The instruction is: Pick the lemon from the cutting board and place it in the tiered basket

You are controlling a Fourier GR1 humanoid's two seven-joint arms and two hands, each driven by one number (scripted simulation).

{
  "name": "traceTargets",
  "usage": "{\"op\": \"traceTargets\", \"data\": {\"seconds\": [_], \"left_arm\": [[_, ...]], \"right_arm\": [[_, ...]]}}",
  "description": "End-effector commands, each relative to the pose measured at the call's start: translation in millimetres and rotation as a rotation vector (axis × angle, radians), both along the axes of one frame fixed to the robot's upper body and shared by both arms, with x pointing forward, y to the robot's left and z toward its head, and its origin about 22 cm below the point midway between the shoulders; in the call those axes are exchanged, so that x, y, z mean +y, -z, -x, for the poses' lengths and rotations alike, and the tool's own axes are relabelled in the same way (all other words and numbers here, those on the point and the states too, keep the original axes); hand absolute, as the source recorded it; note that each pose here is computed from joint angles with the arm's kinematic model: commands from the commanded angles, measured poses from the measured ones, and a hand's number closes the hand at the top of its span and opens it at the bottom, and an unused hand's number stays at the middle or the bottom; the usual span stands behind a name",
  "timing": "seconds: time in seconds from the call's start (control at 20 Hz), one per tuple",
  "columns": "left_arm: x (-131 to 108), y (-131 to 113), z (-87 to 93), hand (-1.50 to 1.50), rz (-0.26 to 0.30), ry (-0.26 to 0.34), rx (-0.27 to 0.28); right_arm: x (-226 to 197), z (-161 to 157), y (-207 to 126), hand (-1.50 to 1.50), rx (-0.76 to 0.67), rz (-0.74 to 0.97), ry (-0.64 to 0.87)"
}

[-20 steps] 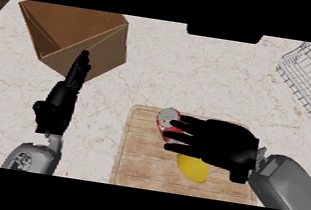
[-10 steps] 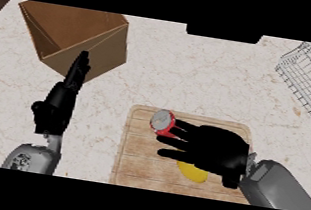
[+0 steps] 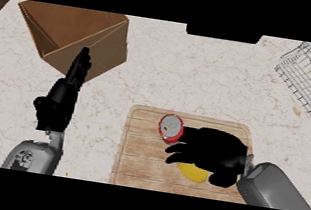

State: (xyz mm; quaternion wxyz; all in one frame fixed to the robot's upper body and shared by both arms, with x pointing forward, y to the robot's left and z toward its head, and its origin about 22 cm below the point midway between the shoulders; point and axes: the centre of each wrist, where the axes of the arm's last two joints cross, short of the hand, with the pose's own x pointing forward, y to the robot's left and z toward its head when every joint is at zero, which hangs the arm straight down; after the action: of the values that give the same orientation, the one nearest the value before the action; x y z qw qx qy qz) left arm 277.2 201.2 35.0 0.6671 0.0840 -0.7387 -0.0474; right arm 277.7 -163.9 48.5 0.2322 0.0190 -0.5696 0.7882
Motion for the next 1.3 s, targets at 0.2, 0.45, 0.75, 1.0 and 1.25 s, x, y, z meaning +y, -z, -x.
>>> {"op": "traceTargets", "data": {"seconds": [0.2,0.45,0.75,1.0,1.25], "left_arm": [[-0.4,-0.3,3.2,0.00,-0.004,0.003,0.002],[16.2,11.7,8.4,0.00,0.001,0.005,0.012],[14.3,6.1,6.4,0.00,-0.015,-0.062,-0.004],[19.3,4.9,7.7,0.00,-0.019,-0.080,-0.008],[8.7,4.7,6.9,0.00,-0.009,-0.034,-0.005]], "right_arm": [[31.4,11.2,17.0,1.50,-0.143,-0.104,-0.080],[26.1,-9.1,24.8,1.50,-0.165,-0.165,-0.027],[-104.6,-32.4,39.4,1.50,-0.092,0.193,0.979],[-141.2,-48.7,23.4,1.50,-0.139,0.312,1.513],[-142.5,-80.0,-25.5,1.50,-0.267,0.380,1.984]]}}
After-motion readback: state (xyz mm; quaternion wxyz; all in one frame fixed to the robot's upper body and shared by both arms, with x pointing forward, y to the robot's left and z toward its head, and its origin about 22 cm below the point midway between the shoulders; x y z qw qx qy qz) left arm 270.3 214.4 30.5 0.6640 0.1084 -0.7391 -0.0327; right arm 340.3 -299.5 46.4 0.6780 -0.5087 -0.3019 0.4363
